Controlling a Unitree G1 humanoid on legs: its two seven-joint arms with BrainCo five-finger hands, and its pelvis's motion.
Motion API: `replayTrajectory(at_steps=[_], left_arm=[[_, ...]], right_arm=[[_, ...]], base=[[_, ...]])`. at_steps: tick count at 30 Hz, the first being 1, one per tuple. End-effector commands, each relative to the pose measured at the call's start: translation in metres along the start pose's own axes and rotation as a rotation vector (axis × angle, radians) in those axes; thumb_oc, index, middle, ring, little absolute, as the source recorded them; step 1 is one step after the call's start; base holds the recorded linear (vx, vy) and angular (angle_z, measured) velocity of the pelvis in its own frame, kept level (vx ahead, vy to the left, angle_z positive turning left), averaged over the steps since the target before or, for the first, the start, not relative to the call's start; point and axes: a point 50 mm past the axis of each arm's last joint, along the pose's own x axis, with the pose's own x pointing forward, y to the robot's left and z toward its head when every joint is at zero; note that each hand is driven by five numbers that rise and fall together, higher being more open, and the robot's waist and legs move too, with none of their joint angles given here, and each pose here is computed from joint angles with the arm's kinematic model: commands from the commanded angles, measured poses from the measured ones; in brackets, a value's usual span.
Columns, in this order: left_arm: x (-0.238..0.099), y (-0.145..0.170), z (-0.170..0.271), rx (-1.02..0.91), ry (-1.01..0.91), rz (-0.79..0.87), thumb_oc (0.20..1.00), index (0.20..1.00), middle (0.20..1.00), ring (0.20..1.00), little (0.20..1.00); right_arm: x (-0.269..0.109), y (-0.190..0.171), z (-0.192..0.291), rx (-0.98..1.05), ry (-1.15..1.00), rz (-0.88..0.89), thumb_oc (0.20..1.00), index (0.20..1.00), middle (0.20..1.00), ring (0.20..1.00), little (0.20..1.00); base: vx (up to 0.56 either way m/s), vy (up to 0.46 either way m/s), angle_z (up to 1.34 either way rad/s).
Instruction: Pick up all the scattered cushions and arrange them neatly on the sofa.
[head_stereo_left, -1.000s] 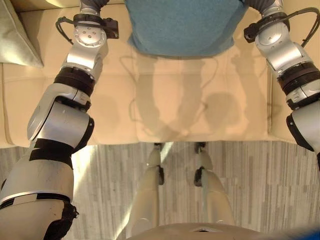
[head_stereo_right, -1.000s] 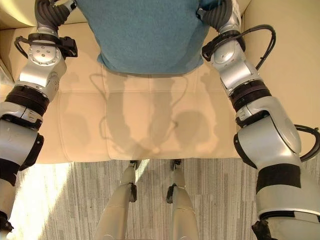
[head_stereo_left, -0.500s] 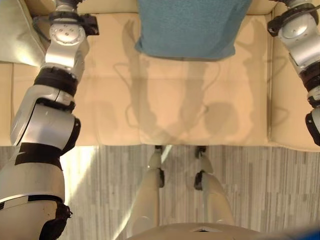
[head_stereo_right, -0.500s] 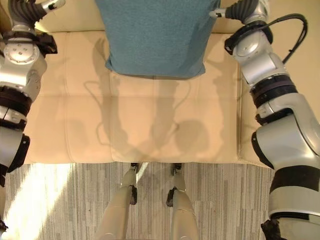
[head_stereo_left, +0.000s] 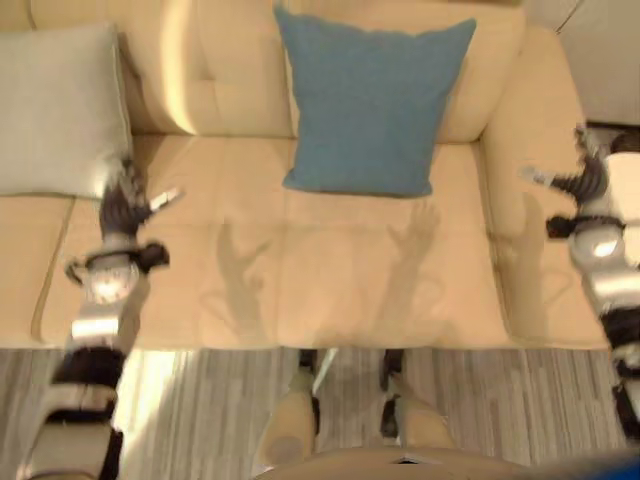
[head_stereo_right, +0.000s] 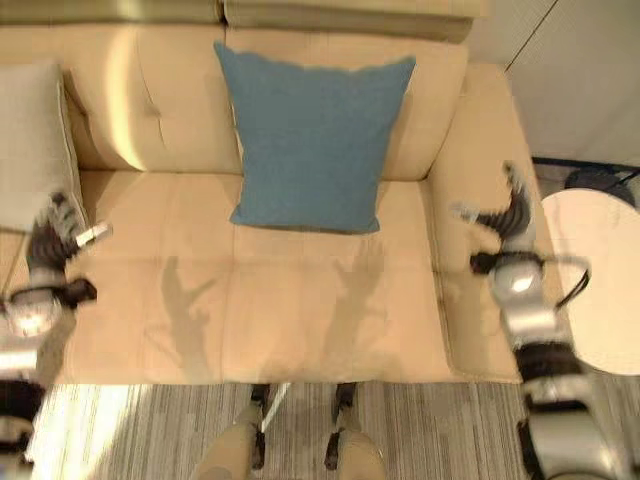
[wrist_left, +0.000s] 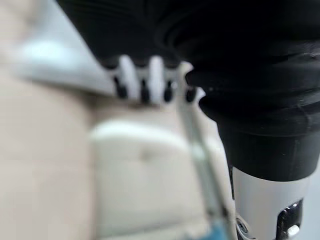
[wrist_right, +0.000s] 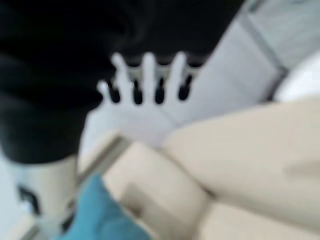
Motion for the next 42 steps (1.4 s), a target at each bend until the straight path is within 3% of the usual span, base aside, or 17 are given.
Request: replayTrajectory(at_steps=[1,3,10,15,19,24,31,36,42], left_arm=[[0.005,-0.010,-0.006,0.061,0.027,-0.077,1.000,1.000,1.000,1.000,1.000],[-0.028,0.004,-0.060,0.083,0.234,-0.059,1.000,1.000,1.000,1.000,1.000],[-0.136,0.027,-0.177,0.244,0.848,-0.060,1.000,1.000,1.000,1.000,1.000],[-0.182,0.030,-0.203,0.368,1.069,-0.115,1.000,1.000,1.000,1.000,1.000],[-0.182,0.023,-0.205,0.398,1.081,-0.148,1.000,1.000,1.000,1.000,1.000],[-0.160,0.008,-0.200,0.409,1.012,-0.193,1.000,1.000,1.000,1.000,1.000],[-0.163,-0.018,-0.203,0.427,1.000,-0.286,1.000,1.000,1.000,1.000,1.000],[-0.156,0.002,-0.200,0.528,1.004,-0.249,1.000,1.000,1.000,1.000,1.000],[-0.167,0.009,-0.203,0.552,1.036,-0.248,1.000,1.000,1.000,1.000,1.000]], right_arm=[[0.006,-0.001,0.010,-0.100,-0.080,0.067,1.000,1.000,1.000,1.000,1.000],[-0.021,-0.002,-0.042,-0.153,0.094,0.127,1.000,1.000,1.000,1.000,1.000],[-0.089,0.003,-0.142,-0.392,0.489,0.343,1.000,1.000,1.000,1.000,1.000],[-0.136,0.005,-0.184,-0.444,0.722,0.423,1.000,1.000,1.000,1.000,1.000],[-0.161,0.004,-0.201,-0.415,0.857,0.414,1.000,1.000,1.000,1.000,1.000],[-0.168,-0.002,-0.207,-0.400,0.930,0.383,1.000,1.000,1.000,1.000,1.000],[-0.182,0.001,-0.214,-0.448,0.994,0.434,1.000,1.000,1.000,1.000,1.000],[-0.176,0.022,-0.208,-0.467,0.959,0.498,1.000,1.000,1.000,1.000,1.000],[-0.189,0.016,-0.214,-0.458,1.000,0.489,1.000,1.000,1.000,1.000,1.000]], base=[[0.04,-0.044,0.01],[0.00,-0.076,0.06],[-0.05,-0.055,0.01],[-0.07,-0.093,0.01],[-0.15,-0.100,0.20],[-0.25,-0.029,0.51],[-0.09,0.180,0.15],[-0.23,0.272,-1.06],[0.05,-0.093,-0.24]])
